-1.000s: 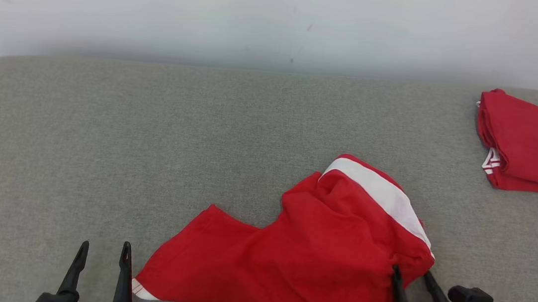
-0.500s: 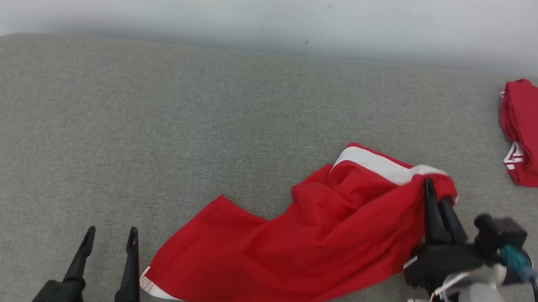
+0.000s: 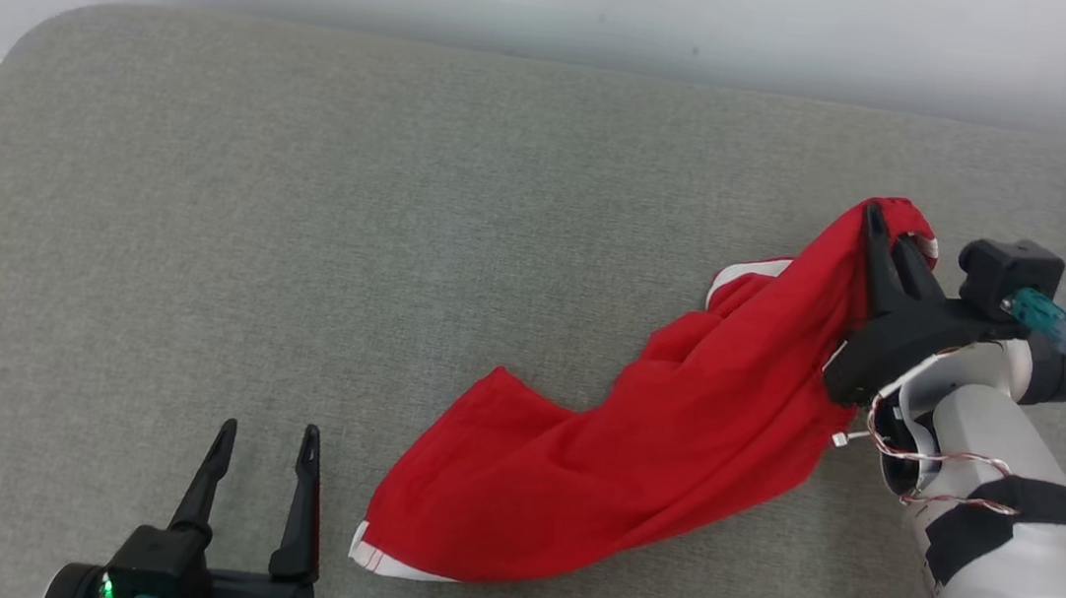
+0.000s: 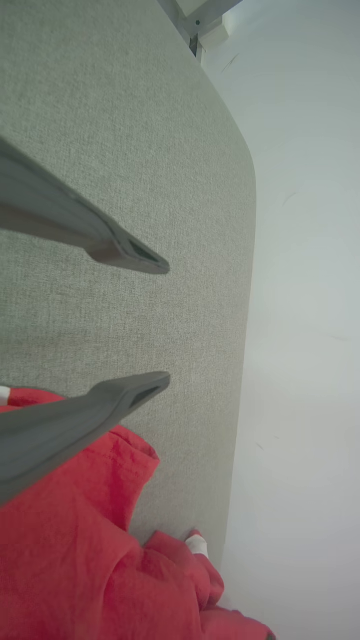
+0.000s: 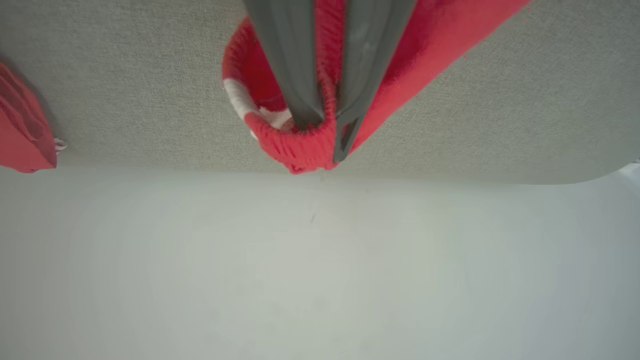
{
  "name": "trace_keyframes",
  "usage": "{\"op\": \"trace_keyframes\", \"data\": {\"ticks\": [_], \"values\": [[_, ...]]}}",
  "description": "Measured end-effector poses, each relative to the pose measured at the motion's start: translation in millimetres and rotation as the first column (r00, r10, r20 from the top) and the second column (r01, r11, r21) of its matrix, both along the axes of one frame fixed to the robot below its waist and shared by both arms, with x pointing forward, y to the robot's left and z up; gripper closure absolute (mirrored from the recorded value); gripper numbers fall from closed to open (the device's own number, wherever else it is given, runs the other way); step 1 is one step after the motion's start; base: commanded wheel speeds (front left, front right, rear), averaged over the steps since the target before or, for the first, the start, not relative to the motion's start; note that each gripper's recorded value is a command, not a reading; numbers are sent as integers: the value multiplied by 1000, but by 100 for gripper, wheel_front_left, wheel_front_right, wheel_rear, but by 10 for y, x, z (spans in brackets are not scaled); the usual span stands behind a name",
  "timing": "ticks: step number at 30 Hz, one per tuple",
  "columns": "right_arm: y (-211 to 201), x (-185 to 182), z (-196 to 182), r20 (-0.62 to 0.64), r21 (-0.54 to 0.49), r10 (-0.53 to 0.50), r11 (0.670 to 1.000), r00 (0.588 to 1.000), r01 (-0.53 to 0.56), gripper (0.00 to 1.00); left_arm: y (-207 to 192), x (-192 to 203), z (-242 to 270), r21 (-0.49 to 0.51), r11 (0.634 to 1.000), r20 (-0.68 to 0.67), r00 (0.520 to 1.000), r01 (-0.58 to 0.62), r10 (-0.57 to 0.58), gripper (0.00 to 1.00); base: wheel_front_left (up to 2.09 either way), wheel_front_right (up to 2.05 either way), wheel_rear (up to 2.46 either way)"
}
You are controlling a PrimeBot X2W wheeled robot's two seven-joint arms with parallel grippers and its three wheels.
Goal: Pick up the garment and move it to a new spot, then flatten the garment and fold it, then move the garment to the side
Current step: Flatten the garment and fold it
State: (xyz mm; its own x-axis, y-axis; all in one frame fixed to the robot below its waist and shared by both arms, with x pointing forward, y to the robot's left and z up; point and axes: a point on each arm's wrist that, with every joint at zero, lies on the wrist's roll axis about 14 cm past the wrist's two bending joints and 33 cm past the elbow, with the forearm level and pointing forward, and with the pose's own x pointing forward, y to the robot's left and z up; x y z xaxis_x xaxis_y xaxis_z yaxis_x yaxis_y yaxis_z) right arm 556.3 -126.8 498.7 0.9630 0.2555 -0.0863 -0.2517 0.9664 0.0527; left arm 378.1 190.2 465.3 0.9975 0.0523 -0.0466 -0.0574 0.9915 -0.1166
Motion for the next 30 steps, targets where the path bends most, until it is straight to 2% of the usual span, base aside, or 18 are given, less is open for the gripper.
{"op": "trace_keyframes", "data": {"ticks": [1,2,3,4,9,15,25,30], "values": [[0,0,0,0,0,0,1000,1000,0,100,0,0,0,0,1000,0,1000,0,0,0,0,0,0],[35,20,-31,-11,-5,6,1000,1000,-7,80,4,0,1,0,1000,0,1000,-1,1,0,0,0,0],[69,32,-68,-23,-15,15,1000,1000,-15,48,15,-8,-5,-2,1000,-3,1000,-6,6,0,0,0,0],[94,42,-100,-33,-23,20,1000,999,-21,0,23,-18,-14,-2,1000,-6,1000,-10,10,0,0,0,0],[173,21,-118,-37,-41,42,998,998,-44,0,45,-49,7,-2,1000,-2,1000,-21,21,0,0,0,0],[-11,-106,44,20,-28,23,999,1000,-23,0,-16,-94,16,-8,1000,1,1000,-8,8,0,0,0,0],[-426,-784,-321,-56,-37,-6,999,998,4,0,-172,-105,69,-19,999,21,999,42,-42,0,0,0,0],[-567,-1027,-368,-62,1,-41,999,997,41,0,-266,-69,102,-21,997,33,997,72,-71,0,0,0,0]]}}
